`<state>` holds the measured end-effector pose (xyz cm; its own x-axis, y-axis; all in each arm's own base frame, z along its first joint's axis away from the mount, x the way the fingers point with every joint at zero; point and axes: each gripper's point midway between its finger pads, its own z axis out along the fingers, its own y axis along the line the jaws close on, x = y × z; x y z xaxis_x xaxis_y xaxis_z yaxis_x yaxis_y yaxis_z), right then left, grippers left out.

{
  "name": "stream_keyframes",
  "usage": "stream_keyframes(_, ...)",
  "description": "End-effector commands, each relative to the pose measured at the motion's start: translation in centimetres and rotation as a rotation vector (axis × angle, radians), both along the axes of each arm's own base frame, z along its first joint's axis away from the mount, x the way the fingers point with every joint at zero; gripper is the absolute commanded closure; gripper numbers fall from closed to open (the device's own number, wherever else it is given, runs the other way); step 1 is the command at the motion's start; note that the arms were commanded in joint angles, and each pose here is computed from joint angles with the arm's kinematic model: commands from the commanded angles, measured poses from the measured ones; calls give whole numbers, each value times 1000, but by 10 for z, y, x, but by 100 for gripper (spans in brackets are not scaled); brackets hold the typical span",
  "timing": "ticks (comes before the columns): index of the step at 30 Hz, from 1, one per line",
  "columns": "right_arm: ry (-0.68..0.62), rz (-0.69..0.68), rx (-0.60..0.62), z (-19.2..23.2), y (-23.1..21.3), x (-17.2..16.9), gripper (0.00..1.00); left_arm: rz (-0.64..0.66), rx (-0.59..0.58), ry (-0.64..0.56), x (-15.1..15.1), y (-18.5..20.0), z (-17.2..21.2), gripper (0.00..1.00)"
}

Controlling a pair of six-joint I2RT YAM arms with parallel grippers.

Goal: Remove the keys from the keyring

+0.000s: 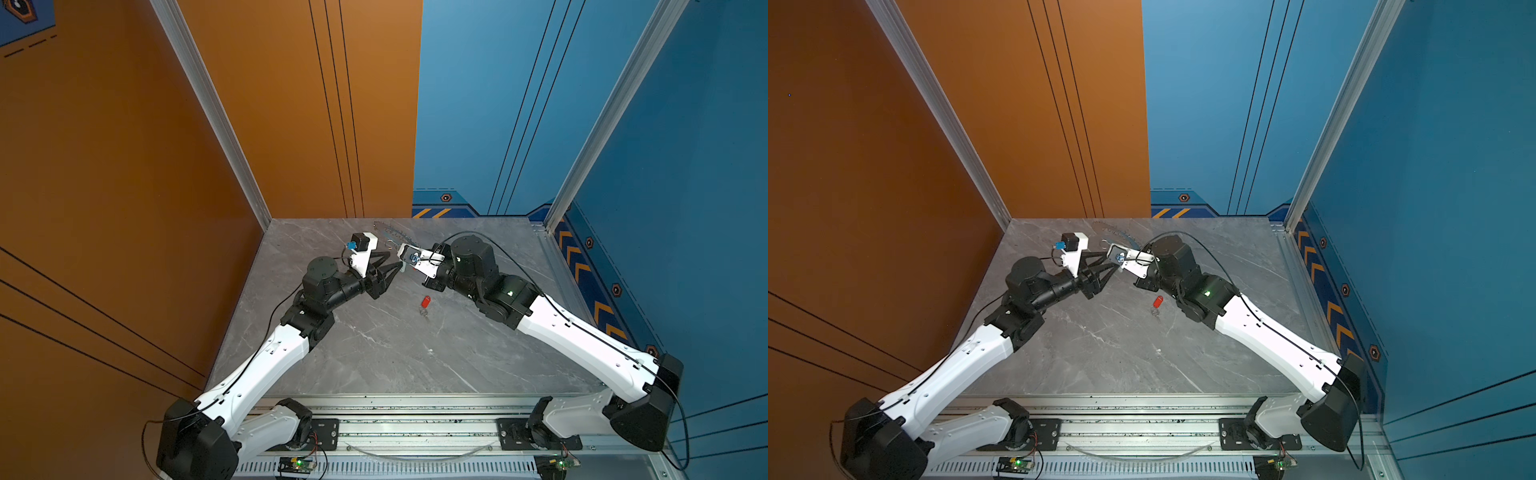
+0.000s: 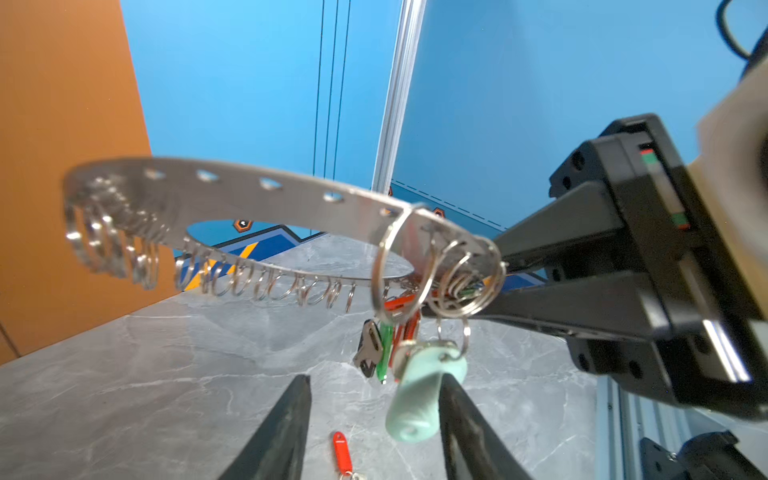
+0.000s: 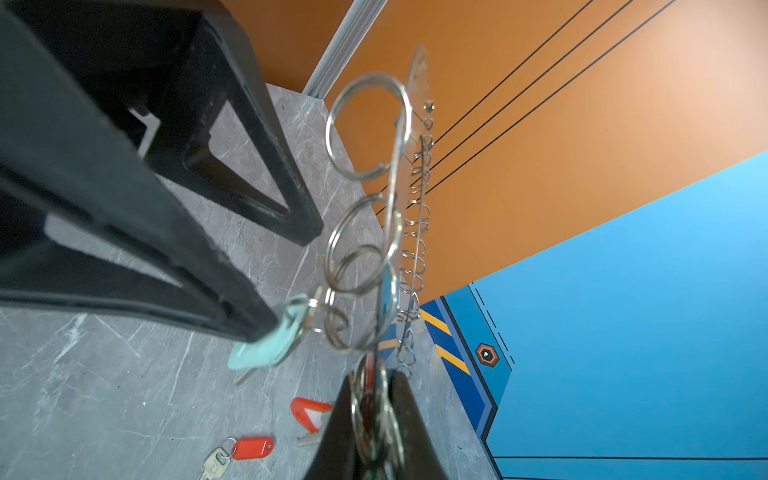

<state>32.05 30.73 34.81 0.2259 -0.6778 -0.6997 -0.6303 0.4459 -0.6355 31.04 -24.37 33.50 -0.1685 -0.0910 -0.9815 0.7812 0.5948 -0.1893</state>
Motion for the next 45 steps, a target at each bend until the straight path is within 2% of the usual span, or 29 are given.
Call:
stream_keyframes(1,-50,18,112,40,2,-7,100,-104,-45,-35,-10,-12,20,52)
stream_keyframes(10,-39,29,134,44,6,-6,100,-156,-83,-53,-8,-15,32,60)
stream_keyframes(17,-34,21,151,47,5,-3,100,-199,-93,-35,-10,-19,31,74)
stream_keyframes(21,-32,17,169,50,4,-1,100,-221,-95,-18,-12,-20,28,76)
stream_keyframes(29,-24,8,173,48,2,0,100,-216,-102,-37,-12,-14,38,99)
stream_keyframes(32,-19,-13,181,47,-3,3,100,-211,-91,-38,-13,-11,40,100)
stream_keyframes(35,-1,-41,184,41,-11,5,100,-196,-26,-48,-15,-7,42,100)
stream_keyframes(38,31,-57,182,29,-14,5,100,-175,114,-50,-18,-1,40,100)
stream_keyframes(45,143,-57,279,2,-7,1,99,-124,347,-56,-22,17,37,100)
